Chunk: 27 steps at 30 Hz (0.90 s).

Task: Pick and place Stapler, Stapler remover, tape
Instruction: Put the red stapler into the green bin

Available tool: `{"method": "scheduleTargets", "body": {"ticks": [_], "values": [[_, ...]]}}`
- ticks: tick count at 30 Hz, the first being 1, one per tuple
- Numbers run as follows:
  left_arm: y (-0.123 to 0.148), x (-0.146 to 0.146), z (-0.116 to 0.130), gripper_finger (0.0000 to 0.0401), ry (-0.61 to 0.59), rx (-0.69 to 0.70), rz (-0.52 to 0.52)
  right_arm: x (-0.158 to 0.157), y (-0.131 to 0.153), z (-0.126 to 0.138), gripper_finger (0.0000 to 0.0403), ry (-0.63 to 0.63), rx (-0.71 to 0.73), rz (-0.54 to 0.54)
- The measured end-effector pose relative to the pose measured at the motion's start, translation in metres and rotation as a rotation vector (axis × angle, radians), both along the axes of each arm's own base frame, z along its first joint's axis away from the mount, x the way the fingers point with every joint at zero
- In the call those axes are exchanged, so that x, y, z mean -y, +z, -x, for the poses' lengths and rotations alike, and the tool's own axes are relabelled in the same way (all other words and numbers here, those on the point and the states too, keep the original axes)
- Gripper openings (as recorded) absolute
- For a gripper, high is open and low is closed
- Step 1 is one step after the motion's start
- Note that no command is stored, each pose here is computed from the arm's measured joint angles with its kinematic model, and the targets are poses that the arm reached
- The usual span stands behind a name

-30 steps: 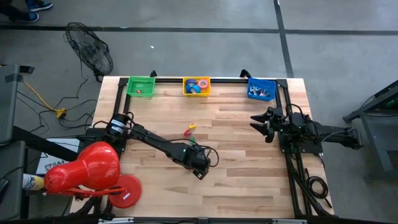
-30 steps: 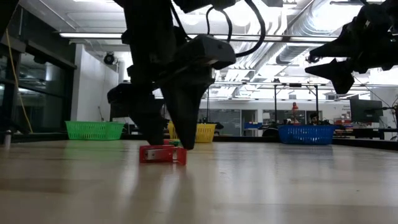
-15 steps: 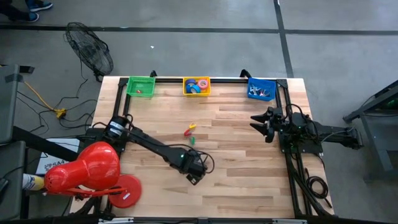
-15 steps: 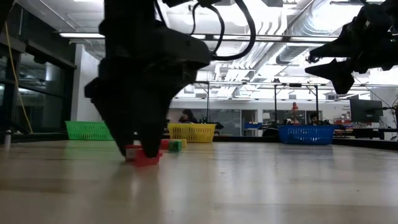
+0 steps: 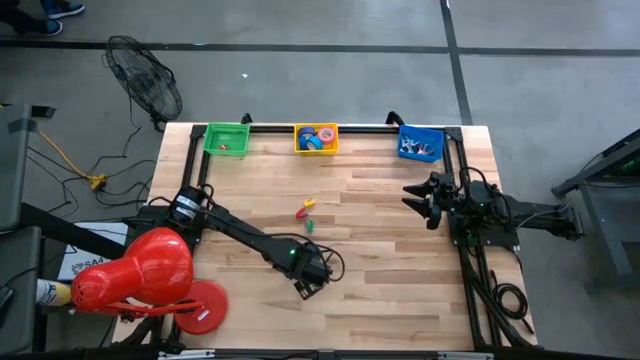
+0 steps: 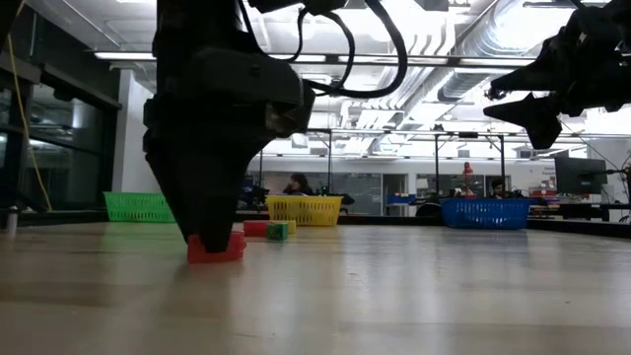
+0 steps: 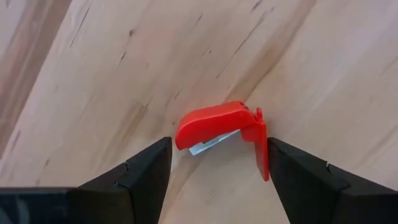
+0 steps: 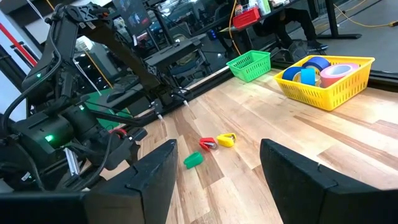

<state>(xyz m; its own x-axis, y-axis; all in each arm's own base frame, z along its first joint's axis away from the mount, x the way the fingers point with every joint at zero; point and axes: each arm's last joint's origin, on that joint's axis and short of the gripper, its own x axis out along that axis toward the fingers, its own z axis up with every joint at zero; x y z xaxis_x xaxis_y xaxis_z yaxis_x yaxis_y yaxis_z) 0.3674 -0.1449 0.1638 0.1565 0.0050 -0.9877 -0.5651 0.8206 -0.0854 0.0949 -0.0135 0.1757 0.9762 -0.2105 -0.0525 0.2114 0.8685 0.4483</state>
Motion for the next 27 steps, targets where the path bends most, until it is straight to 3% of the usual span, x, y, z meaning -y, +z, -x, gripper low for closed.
{"method": "scheduleTargets", "body": {"ticks": [9,27], "values": [[0.0001,-0.0007,-0.0005,0.0252,-0.177,0.008,-0.049,0.0,0.0,0.0,0.022,0.0,0.0,0.0],[0.0,-0.0006,-0.0004,0.0252,-0.672,0.0,-0.133,0.0,0.0,0.0,0.022,0.0,0.0,0.0]]}}
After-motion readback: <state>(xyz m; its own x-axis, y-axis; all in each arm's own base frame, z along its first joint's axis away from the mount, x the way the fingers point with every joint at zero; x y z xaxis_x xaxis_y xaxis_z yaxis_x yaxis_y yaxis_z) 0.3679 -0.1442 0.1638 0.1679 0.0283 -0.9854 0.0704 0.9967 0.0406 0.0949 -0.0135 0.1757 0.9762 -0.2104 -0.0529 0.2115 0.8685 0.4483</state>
